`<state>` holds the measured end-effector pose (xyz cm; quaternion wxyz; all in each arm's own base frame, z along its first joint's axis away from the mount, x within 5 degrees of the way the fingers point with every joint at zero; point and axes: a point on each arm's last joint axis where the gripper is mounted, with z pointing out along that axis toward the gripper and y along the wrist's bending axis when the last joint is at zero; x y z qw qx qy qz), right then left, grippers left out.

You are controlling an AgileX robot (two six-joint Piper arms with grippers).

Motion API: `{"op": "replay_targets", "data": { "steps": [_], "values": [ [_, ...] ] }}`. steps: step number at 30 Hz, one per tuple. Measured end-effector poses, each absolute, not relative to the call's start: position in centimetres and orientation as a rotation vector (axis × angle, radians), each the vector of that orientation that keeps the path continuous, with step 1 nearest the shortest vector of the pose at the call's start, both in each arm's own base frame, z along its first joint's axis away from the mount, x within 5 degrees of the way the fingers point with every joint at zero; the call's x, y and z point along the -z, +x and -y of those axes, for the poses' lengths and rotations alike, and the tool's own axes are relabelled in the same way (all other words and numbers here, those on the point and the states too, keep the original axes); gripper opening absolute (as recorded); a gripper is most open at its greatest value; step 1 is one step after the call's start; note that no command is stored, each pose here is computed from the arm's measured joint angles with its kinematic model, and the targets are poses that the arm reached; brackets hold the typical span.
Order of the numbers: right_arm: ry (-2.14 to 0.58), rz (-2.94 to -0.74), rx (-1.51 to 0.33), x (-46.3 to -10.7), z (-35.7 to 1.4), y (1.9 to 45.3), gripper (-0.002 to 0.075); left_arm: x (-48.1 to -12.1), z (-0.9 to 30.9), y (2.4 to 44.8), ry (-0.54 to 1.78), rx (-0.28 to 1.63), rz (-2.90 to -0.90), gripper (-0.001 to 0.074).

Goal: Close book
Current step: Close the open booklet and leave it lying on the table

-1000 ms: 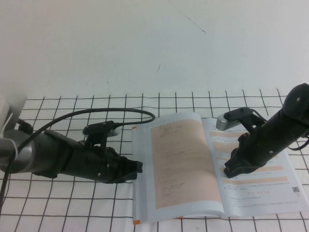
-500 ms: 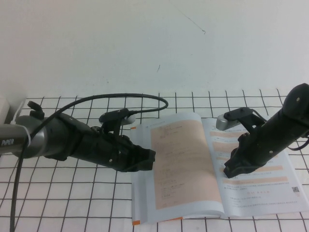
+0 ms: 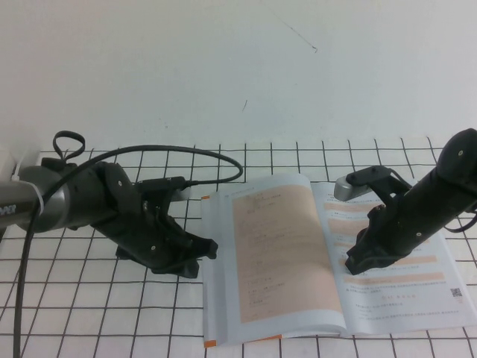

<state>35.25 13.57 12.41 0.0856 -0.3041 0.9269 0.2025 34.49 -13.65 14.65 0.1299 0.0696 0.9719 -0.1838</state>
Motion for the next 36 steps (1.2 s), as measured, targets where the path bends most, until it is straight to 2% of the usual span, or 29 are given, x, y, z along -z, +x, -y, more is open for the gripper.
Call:
{"op": "replay_targets", "data": {
  "steps": [8,20,29,36],
  "values": [
    [-0.906,-2.763,-0.604,-12.4,-13.6,35.3,-0.0003,-14.3,14.8,34.6,0.245,0.565,-2.807,-0.0004],
    [-0.906,-2.776,-0.615,-12.0,-13.6,35.4,-0.0003,-14.9,20.6,35.5,0.462,0.608,-2.727,-0.0004],
    [-0.9,-2.779,-0.621,-12.0,-13.5,35.4,-0.0003,-19.2,25.2,36.4,0.585,0.741,-2.613,-0.0004],
    [-0.873,-2.738,-0.576,-13.2,-13.0,35.4,-0.0003,-21.6,26.0,36.9,0.637,0.776,-2.565,-0.0004]
  ]
}}
